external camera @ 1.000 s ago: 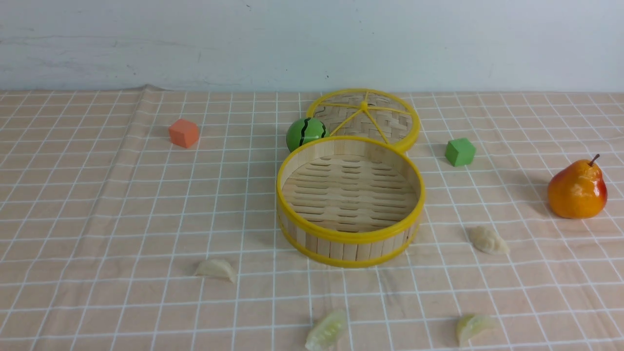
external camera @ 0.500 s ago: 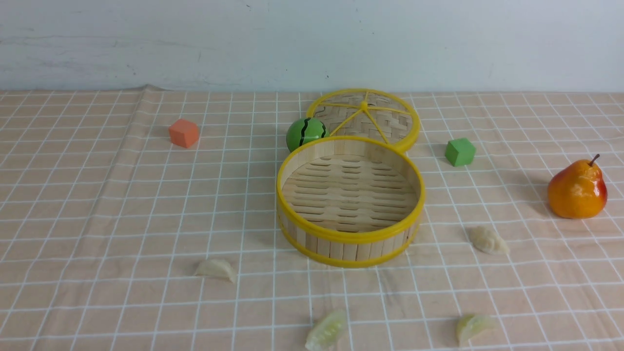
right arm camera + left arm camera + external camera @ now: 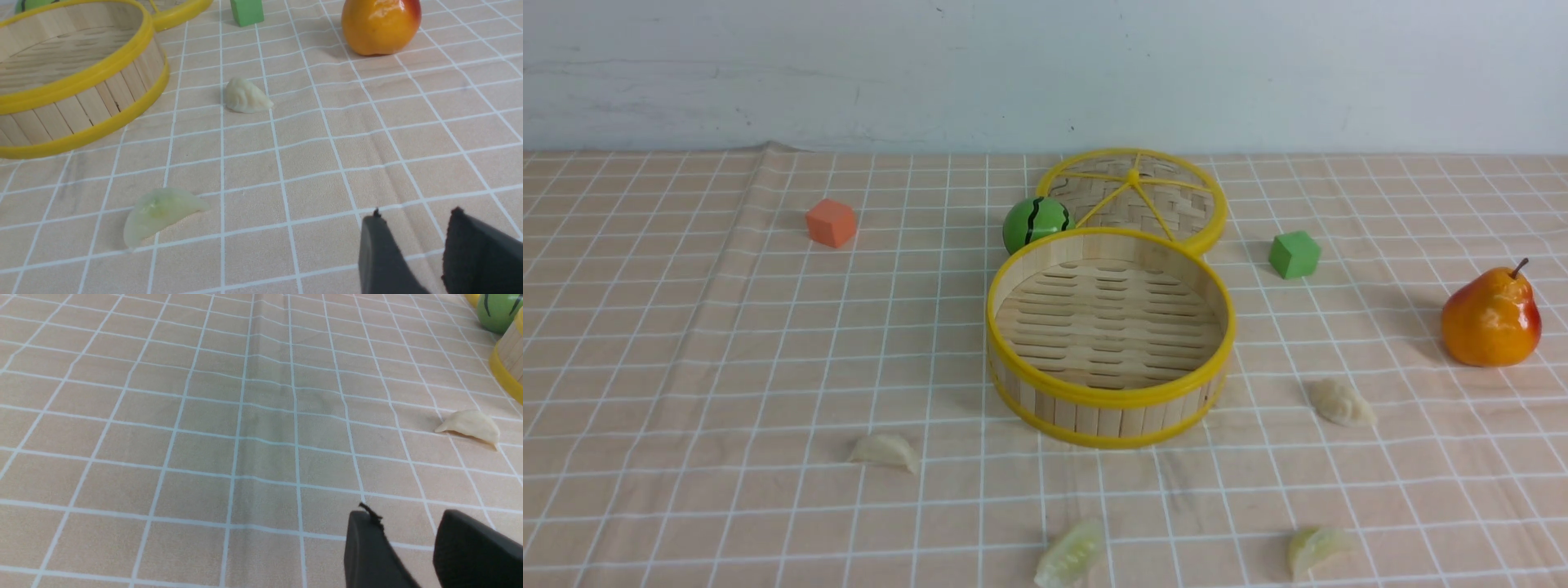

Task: Put the dumplings into the steamer on the table with the brown tablecloth.
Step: 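Reach for and grasp a dumpling on the table with the left gripper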

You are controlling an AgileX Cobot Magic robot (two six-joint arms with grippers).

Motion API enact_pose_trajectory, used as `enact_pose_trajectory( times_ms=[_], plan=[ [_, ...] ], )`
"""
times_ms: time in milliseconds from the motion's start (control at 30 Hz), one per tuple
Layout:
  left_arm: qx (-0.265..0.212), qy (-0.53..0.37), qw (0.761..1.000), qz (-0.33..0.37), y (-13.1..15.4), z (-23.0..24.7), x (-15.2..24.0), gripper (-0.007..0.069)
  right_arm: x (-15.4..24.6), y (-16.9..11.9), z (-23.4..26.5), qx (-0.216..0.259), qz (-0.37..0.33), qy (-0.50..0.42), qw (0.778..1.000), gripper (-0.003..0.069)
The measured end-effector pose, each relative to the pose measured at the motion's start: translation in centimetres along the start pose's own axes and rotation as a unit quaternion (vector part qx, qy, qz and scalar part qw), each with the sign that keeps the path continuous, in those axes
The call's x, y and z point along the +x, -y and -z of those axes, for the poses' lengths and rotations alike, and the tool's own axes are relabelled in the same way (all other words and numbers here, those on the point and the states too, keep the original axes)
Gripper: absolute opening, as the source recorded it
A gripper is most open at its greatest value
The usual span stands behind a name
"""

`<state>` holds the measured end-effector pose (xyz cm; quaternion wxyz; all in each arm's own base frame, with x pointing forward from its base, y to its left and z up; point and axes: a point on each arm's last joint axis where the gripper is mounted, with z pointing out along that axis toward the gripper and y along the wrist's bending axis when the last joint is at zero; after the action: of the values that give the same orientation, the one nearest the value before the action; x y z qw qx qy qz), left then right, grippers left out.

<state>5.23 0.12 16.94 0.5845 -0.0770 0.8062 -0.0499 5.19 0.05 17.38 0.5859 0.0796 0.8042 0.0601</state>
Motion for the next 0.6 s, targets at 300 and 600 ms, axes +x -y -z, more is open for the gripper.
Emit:
enact_pose_trajectory(
  times_ms=[300,600],
  plan=[
    [-0.014,0.012,0.999,-0.034,-0.2,0.0,-0.2,0.0238,0.0,0.0,0.0,0.000,0.000,0.000,1.000,0.0239],
    [0.126,0.066,0.830,0.540,1.3,0.3,-2.2,0.0238,0.1,-1.7,0.1,-0.090,-0.378,-0.037,0.921,0.0239]
  ],
)
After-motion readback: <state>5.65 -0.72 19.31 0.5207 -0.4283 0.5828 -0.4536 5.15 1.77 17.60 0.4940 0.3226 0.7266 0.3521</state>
